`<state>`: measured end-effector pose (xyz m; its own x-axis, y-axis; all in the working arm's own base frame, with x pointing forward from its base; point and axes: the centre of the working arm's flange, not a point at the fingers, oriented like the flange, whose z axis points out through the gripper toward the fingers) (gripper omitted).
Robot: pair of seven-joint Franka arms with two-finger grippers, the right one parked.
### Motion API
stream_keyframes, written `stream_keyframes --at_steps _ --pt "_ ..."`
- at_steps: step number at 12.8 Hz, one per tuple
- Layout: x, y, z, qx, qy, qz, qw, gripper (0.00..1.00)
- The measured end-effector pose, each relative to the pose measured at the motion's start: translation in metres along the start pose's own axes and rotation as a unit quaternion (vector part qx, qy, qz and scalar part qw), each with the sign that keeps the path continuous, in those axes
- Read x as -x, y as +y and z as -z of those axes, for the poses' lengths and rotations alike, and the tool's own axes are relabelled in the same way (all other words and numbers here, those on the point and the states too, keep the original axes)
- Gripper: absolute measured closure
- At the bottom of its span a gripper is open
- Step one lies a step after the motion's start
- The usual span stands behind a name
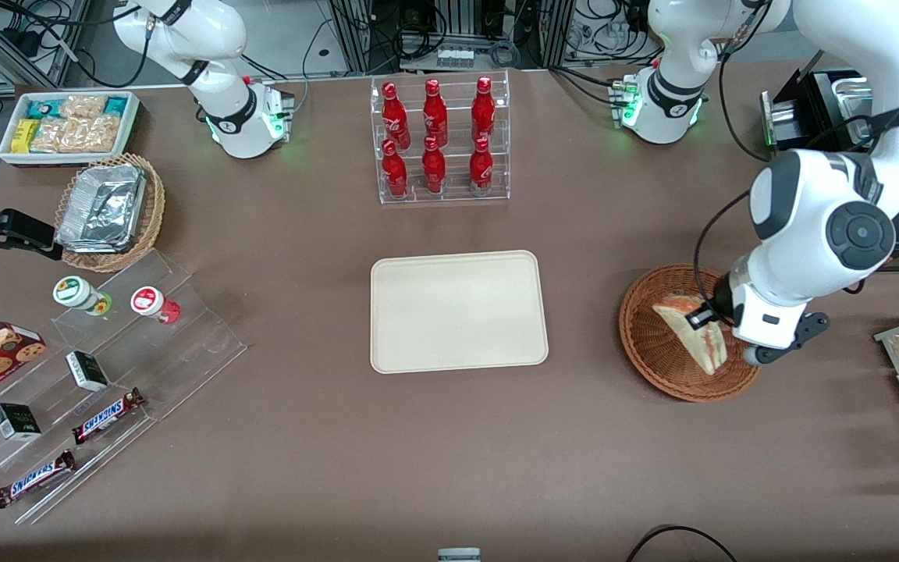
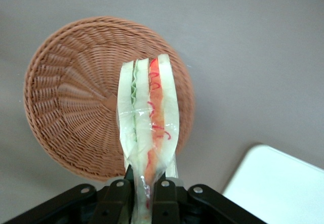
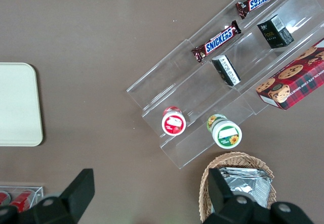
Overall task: Place sandwich from basket to tray
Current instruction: 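Carry the held sandwich with the left gripper over the cream tray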
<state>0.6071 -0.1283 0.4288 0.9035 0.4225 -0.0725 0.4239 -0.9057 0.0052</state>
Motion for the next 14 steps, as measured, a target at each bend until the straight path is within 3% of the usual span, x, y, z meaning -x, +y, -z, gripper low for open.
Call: stream_keyframes --at_steps 4,9,14 --pt "0.059 0.095 0.02 0.002 0.0 -0.085 0.9964 0.85" --pt "0.147 0.194 -0.035 -0.018 -0.025 -0.172 0.9847 0.85" --pt "0.206 0.254 -0.095 -0.009 -0.025 -0.203 0.9788 0.85"
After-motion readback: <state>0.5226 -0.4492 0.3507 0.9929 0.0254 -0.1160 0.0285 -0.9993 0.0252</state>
